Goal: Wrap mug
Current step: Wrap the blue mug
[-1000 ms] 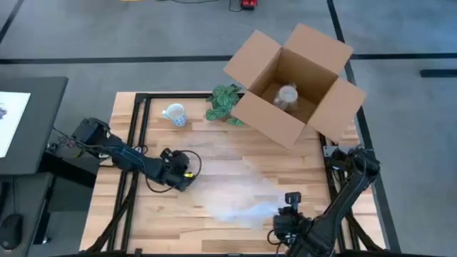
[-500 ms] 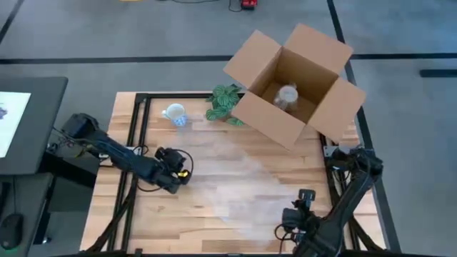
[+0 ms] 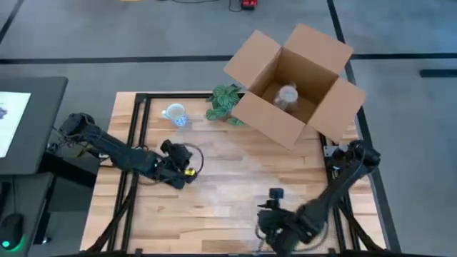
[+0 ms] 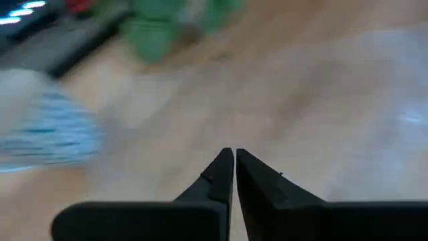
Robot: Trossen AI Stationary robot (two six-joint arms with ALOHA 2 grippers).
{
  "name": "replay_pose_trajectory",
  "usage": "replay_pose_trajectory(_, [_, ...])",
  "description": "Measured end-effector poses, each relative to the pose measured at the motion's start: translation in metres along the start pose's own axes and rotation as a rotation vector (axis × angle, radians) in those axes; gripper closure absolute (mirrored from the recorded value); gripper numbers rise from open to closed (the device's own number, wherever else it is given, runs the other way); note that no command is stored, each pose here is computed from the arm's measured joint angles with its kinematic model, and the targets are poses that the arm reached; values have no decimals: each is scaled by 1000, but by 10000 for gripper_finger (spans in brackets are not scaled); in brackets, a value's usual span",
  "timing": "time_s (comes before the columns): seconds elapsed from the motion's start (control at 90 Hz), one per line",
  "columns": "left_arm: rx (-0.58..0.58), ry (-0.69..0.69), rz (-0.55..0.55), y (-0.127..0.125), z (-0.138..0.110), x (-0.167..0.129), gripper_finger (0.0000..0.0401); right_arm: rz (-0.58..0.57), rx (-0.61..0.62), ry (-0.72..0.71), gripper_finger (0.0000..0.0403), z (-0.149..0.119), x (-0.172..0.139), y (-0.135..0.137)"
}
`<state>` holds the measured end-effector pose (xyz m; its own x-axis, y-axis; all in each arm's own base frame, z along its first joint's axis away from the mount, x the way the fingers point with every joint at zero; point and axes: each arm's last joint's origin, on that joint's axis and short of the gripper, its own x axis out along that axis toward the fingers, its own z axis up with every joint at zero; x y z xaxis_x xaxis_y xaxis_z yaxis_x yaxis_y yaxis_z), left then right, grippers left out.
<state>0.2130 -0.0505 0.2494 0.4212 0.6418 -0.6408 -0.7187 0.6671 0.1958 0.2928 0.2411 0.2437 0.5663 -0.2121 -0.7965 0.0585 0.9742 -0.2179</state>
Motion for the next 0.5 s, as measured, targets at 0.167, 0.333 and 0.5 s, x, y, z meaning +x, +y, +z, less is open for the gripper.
replay_pose_trajectory(0.167, [80,163,75,38,38,24,382,99,-8,48,265,9,25,-15])
replay_pose_trajectory(0.333, [149,377,47,83,41,69,314,123,-3,70,264,5,32,-17])
replay_pose_trajectory(0.5, [141,398,66,120,45,97,231,134,-14,67,264,-2,31,-10])
